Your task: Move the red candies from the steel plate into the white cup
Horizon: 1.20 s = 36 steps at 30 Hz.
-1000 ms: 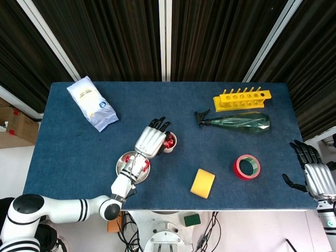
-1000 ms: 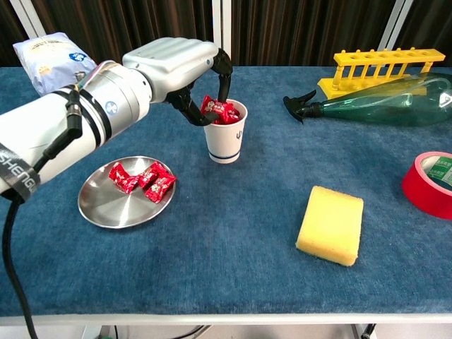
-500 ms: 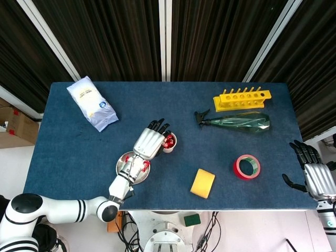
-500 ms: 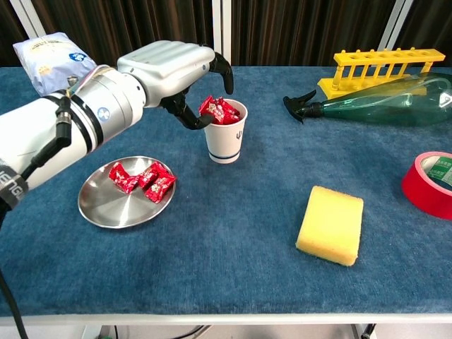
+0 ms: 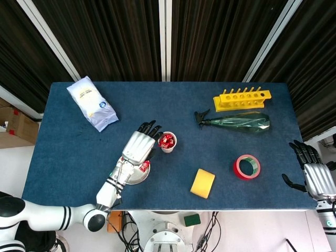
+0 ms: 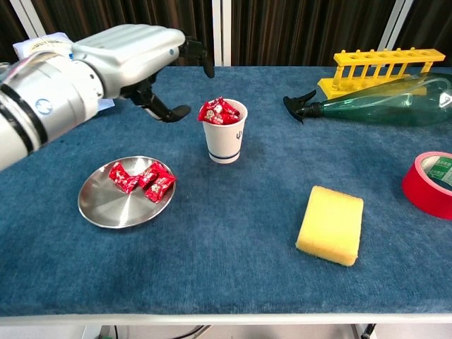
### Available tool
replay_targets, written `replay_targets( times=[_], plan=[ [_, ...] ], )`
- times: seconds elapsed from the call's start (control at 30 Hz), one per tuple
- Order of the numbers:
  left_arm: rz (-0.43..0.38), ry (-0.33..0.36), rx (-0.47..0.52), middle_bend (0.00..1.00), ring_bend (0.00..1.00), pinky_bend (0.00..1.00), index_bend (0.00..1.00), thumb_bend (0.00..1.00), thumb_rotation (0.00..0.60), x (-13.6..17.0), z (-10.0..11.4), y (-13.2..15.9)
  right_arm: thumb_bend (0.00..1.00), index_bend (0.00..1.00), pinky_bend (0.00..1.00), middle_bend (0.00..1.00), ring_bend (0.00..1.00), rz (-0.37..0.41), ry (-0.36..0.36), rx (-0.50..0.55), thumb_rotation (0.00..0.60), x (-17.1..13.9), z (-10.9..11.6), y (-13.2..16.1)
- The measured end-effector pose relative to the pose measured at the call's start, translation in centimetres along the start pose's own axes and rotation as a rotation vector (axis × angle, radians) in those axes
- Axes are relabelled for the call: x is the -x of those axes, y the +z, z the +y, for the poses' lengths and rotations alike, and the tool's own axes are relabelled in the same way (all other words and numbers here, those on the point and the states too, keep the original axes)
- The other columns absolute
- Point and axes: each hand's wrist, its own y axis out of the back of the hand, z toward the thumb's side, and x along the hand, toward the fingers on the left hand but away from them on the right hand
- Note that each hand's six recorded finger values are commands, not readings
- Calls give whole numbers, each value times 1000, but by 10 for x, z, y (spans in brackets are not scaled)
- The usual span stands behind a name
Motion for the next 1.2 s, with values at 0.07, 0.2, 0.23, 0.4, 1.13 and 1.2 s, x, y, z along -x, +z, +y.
replay_targets(
  times=[0.07, 0.2, 0.23, 0.4, 1.13, 1.2],
  plan=[
    [22, -19, 3, 184, 58, 160, 301, 341, 600, 12, -2, -11, 280, 8, 0, 5, 0, 0, 1, -1, 600, 0, 0, 0],
    [69, -76, 15, 184, 58, 159, 314, 340, 600, 32, -10, -35, 282, 8, 0, 5, 0, 2, 1, -4, 600, -1, -1, 1],
    [83, -94, 23, 184, 58, 159, 320, 340, 600, 38, -14, -41, 282, 8, 0, 5, 0, 2, 0, -4, 600, -1, -1, 1],
    [100, -164, 29, 176, 58, 159, 356, 340, 600, 53, -32, -58, 281, 8, 0, 5, 0, 0, 2, -9, 600, -1, -2, 2],
    [-20, -213, -60, 165, 49, 159, 371, 340, 600, 66, -84, -75, 280, 8, 0, 5, 0, -3, 1, -7, 600, 0, -1, 1],
    [-16, -213, -63, 165, 49, 159, 371, 340, 600, 65, -86, -76, 280, 8, 0, 5, 0, -3, 4, -8, 600, 0, -2, 1]
  ],
)
